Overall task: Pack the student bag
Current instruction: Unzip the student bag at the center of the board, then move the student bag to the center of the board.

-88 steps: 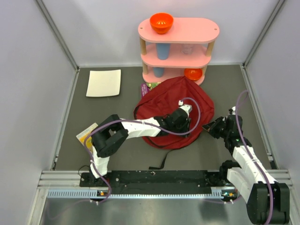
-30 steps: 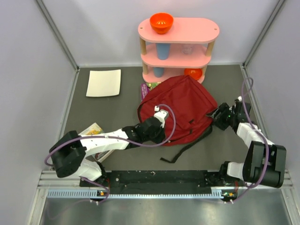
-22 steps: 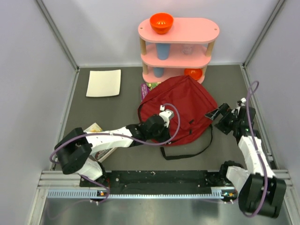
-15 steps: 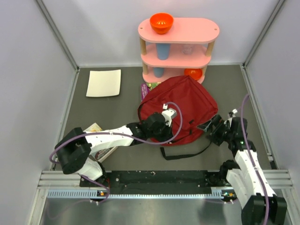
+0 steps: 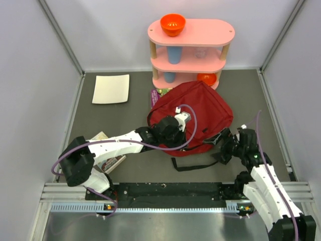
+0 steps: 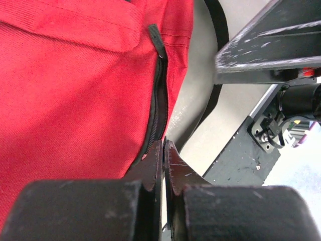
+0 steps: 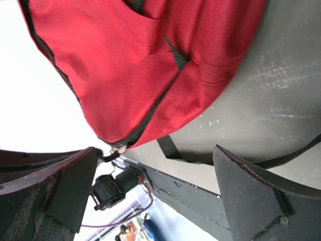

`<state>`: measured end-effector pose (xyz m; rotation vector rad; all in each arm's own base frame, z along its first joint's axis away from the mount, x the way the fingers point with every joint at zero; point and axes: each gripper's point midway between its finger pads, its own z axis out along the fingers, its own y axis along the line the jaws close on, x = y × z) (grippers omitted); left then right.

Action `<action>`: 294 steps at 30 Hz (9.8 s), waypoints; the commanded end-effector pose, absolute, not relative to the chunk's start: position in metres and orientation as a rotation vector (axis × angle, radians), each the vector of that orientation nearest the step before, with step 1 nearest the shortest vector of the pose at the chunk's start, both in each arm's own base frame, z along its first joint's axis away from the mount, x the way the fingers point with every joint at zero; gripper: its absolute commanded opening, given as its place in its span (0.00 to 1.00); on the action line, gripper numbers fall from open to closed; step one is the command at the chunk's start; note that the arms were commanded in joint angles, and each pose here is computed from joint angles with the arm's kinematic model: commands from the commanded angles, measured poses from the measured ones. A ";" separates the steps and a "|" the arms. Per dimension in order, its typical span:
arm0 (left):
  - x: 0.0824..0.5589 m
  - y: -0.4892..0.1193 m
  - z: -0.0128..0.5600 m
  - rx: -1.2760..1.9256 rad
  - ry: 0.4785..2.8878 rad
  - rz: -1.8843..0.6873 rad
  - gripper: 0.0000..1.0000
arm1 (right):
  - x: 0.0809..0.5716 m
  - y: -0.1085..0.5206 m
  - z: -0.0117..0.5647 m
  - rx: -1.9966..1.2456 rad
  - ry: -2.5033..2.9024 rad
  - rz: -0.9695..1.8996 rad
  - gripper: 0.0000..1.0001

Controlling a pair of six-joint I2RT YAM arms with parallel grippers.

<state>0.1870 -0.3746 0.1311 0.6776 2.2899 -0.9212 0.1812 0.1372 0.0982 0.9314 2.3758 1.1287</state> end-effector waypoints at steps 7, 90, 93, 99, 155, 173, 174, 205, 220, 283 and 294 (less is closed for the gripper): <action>0.179 -0.383 0.149 0.757 2.196 -1.025 0.00 | 0.196 0.169 0.088 1.034 2.322 1.135 0.91; 0.201 -0.311 0.144 0.673 2.256 -0.685 0.00 | 0.210 0.222 0.112 1.179 2.177 1.353 0.76; 0.200 -0.310 0.143 0.675 2.260 -0.684 0.00 | 0.216 0.230 0.116 1.146 2.184 1.375 0.58; 0.201 -0.303 0.145 0.661 2.257 -0.650 0.00 | 0.214 0.218 0.112 1.098 2.187 1.277 0.00; 0.199 -0.320 0.134 0.720 2.256 -0.678 0.00 | 0.161 0.161 0.114 1.285 2.208 1.143 0.99; 0.201 -0.319 0.140 0.714 2.246 -0.670 0.00 | 0.207 0.236 0.119 1.428 2.022 1.080 0.83; 0.201 -0.319 0.141 0.714 2.245 -0.671 0.00 | 0.209 0.237 0.121 1.420 2.016 1.079 0.81; 0.264 -0.349 0.197 0.715 2.087 -0.519 0.00 | 0.151 0.154 0.048 0.889 2.334 0.707 0.00; 0.319 -0.328 0.134 0.642 2.190 -0.422 0.00 | 0.149 0.151 0.058 0.729 2.265 0.796 0.00; 0.266 -0.186 0.198 0.094 2.180 -0.510 0.99 | 0.166 0.261 0.166 -0.793 2.214 0.676 0.77; 0.258 -0.176 0.192 0.068 2.200 -0.482 0.99 | 0.163 0.267 0.130 -0.989 2.316 0.590 0.63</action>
